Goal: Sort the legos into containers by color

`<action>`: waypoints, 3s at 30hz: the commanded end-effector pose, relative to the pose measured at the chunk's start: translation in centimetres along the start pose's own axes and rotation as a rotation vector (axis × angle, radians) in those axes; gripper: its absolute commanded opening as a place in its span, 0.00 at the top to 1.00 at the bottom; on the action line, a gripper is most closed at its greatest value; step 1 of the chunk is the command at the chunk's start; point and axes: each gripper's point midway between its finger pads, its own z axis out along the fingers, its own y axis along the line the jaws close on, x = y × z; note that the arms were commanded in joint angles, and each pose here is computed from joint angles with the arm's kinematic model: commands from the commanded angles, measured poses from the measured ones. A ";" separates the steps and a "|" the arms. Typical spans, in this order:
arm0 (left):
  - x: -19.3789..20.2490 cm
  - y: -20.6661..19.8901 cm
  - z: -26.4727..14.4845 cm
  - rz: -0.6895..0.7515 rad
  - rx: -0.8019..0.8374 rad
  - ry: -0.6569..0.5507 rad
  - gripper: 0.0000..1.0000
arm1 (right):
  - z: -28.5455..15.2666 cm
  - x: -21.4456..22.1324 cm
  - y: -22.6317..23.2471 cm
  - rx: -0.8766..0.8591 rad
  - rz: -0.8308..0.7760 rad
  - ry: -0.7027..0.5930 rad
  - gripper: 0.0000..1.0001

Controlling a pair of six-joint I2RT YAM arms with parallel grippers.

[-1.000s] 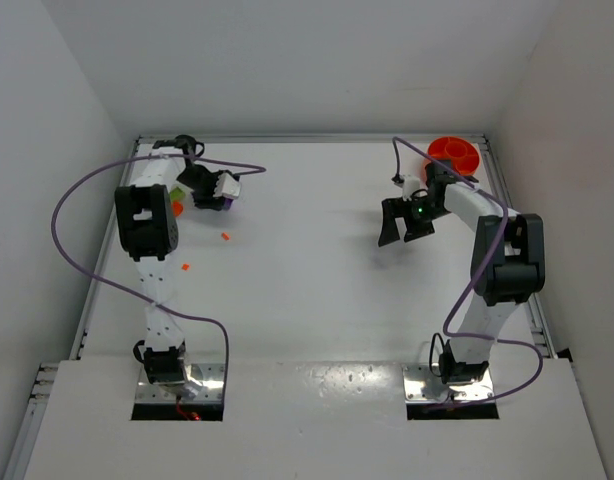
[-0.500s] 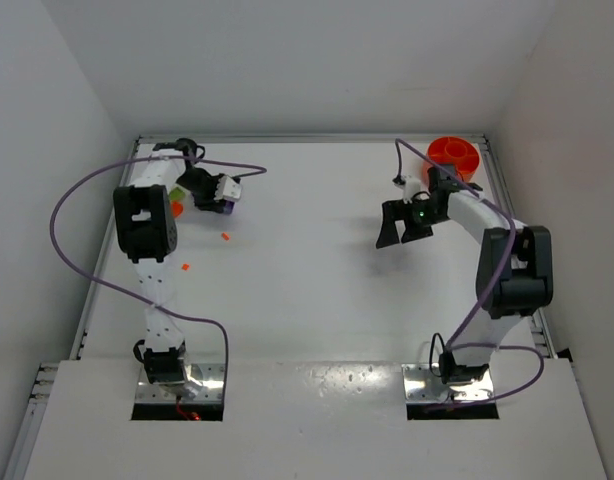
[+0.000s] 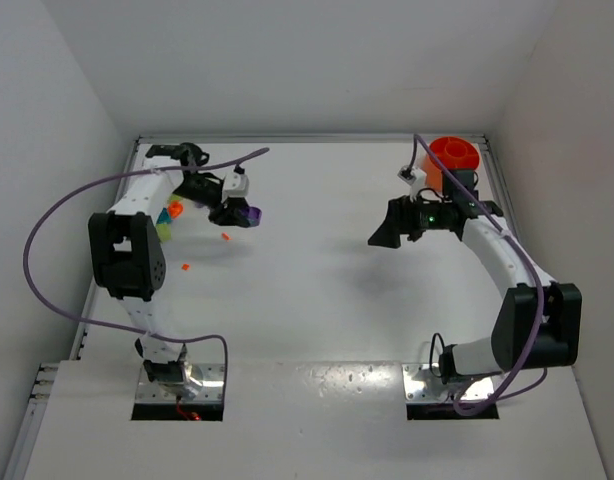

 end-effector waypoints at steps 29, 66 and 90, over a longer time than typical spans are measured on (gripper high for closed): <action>-18.6 -11.7 6.6 -0.364 0.447 -0.540 0.74 | 5.5 -5.6 16.9 -0.475 -0.268 0.091 0.04; -18.3 -11.2 7.1 -0.339 0.441 -0.557 0.71 | 8.0 -3.9 18.0 -0.490 -0.262 0.152 0.54; -14.8 -8.6 4.3 -0.316 0.282 -0.476 0.21 | 5.3 -4.0 14.0 -0.259 -0.328 0.096 0.96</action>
